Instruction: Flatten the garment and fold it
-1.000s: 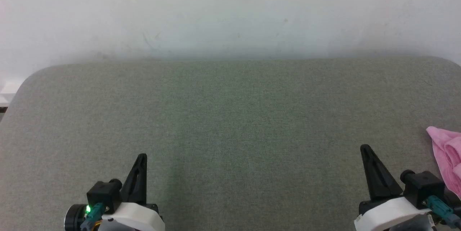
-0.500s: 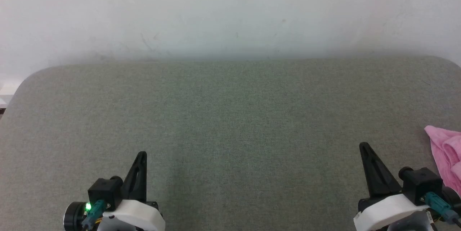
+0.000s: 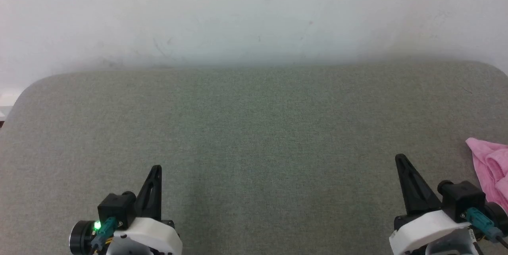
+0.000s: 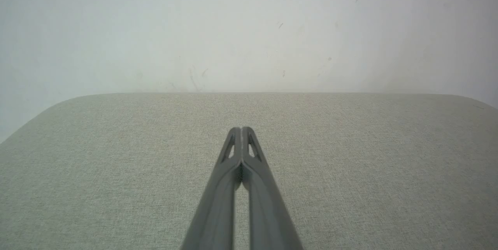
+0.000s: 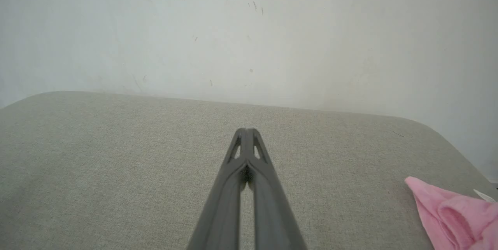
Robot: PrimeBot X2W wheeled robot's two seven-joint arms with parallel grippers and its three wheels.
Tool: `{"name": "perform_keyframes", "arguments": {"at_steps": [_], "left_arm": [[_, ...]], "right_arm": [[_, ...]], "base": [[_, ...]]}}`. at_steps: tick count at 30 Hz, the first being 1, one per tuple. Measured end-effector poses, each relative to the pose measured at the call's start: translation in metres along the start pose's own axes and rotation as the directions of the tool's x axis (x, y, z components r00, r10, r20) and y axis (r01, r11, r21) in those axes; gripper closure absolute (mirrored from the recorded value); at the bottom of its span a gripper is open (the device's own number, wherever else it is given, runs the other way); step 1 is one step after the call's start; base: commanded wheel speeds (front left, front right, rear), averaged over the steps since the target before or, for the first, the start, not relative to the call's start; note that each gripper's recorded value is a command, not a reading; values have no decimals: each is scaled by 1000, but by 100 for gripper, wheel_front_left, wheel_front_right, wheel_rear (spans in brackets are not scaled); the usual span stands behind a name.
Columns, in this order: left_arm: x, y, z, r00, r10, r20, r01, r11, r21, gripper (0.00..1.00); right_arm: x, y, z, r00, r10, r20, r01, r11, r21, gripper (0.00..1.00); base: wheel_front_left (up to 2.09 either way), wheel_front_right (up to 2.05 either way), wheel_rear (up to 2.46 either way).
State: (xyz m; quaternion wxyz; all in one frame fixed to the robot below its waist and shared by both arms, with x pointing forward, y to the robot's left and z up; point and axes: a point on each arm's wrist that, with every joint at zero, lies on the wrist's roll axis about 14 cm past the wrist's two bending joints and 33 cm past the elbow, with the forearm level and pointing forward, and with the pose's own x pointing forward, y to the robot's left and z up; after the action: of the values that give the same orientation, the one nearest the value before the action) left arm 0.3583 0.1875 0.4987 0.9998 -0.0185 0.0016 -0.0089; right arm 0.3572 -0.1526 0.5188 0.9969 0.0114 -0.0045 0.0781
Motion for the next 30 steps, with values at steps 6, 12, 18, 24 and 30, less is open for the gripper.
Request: {"name": "perform_keyframes", "arguments": {"at_steps": [6,12,18,24,30], "left_arm": [[1,-1,2,1000,0,3,0,1000,8,100],[2,-1,4,1000,0,-2,0,1000,12,100],[3,-2,5,1000,2,-4,-2,1000,27,100],[4,-3,7,1000,-1,-7,1,999,35,100],[5,-4,9,1000,3,-6,-3,999,38,100]], "right_arm": [[1,-1,0,1000,-2,-5,2,1000,-4,100],[1,-1,-1,1000,-4,-7,4,1000,-9,100],[2,-2,0,1000,-5,-9,5,1000,-17,100],[4,-3,2,1000,-7,-7,7,1000,-19,100],[3,-4,0,1000,-9,-18,9,1000,-26,100]], "base": [[0,0,0],[0,0,0],[0,0,0],[0,0,0],[0,0,0]]}}
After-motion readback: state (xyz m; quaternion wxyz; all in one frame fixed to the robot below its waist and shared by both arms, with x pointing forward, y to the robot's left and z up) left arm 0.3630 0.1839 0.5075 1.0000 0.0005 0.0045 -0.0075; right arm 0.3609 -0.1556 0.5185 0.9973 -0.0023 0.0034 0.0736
